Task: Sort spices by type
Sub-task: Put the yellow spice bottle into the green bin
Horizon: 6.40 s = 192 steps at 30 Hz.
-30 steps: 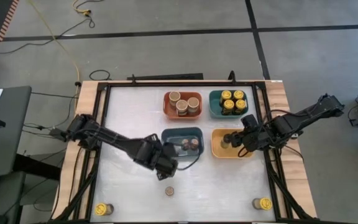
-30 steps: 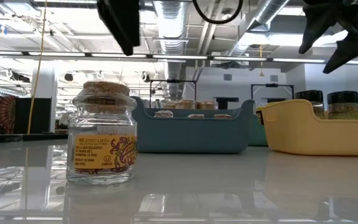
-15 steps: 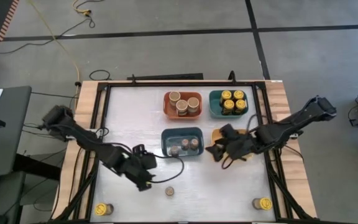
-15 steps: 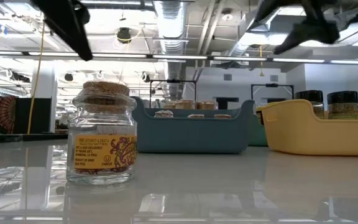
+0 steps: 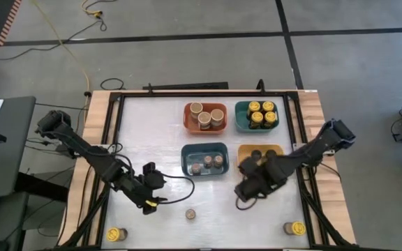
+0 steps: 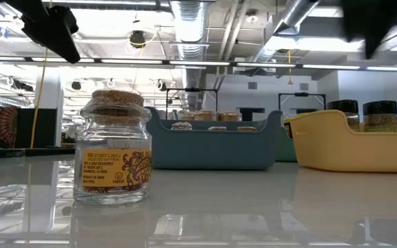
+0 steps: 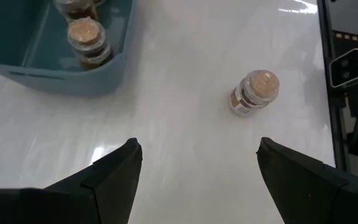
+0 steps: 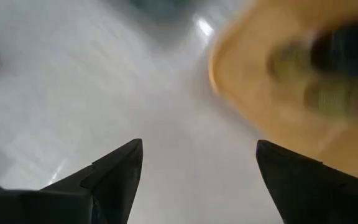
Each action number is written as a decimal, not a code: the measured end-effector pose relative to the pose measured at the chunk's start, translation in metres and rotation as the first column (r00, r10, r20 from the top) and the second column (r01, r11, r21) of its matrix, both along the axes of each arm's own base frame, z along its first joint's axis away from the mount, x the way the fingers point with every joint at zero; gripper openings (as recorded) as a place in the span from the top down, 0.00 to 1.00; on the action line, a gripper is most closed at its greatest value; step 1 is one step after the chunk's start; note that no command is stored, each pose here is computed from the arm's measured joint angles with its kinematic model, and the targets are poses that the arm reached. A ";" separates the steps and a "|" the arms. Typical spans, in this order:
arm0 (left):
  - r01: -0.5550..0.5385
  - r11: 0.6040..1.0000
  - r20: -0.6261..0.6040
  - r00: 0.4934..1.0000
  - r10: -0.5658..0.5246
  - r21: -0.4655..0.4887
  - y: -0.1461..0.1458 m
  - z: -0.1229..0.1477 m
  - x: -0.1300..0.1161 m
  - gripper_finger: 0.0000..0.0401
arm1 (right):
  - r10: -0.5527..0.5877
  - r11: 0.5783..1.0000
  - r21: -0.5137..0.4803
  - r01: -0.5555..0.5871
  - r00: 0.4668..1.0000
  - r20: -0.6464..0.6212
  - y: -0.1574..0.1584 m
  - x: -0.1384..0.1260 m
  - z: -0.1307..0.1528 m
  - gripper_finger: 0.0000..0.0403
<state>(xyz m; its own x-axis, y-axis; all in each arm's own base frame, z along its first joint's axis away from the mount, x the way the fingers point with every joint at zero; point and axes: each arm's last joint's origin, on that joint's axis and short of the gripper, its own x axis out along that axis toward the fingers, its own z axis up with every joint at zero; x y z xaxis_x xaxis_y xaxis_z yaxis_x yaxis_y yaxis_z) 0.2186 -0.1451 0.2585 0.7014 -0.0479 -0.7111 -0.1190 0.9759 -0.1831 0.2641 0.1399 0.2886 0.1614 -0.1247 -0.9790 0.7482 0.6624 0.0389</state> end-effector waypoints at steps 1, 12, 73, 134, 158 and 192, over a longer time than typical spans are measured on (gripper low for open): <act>0.004 1.000 0.002 1.000 -0.004 0.001 0.000 0.000 0.000 0.24 | -0.018 1.000 0.012 0.018 1.000 -0.018 0.005 -0.005 -0.002 0.16; 0.008 1.000 -0.003 1.000 -0.008 -0.001 -0.001 -0.001 0.000 0.24 | -0.096 0.989 0.101 0.105 0.991 -0.088 0.072 -0.072 -0.012 0.16; 0.017 1.000 0.052 0.999 -0.016 -0.015 -0.003 0.003 0.004 0.24 | -0.196 0.927 0.263 0.268 0.943 -0.269 0.135 -0.143 -0.061 0.38; -0.357 0.933 0.432 0.836 0.339 -0.043 0.135 -0.010 -0.056 0.24 | 0.146 0.985 -0.075 -0.158 0.978 -0.149 -0.334 0.014 0.056 0.38; -0.412 0.910 0.433 0.812 0.391 -0.050 0.144 -0.010 -0.056 0.24 | 0.168 0.985 -0.024 -0.172 0.980 -0.110 -0.345 0.010 -0.033 0.38; -0.427 0.898 0.427 0.796 0.428 -0.105 0.144 -0.009 -0.056 0.24 | 0.172 0.980 -0.093 -0.175 0.984 -0.036 -0.357 0.011 -0.054 0.28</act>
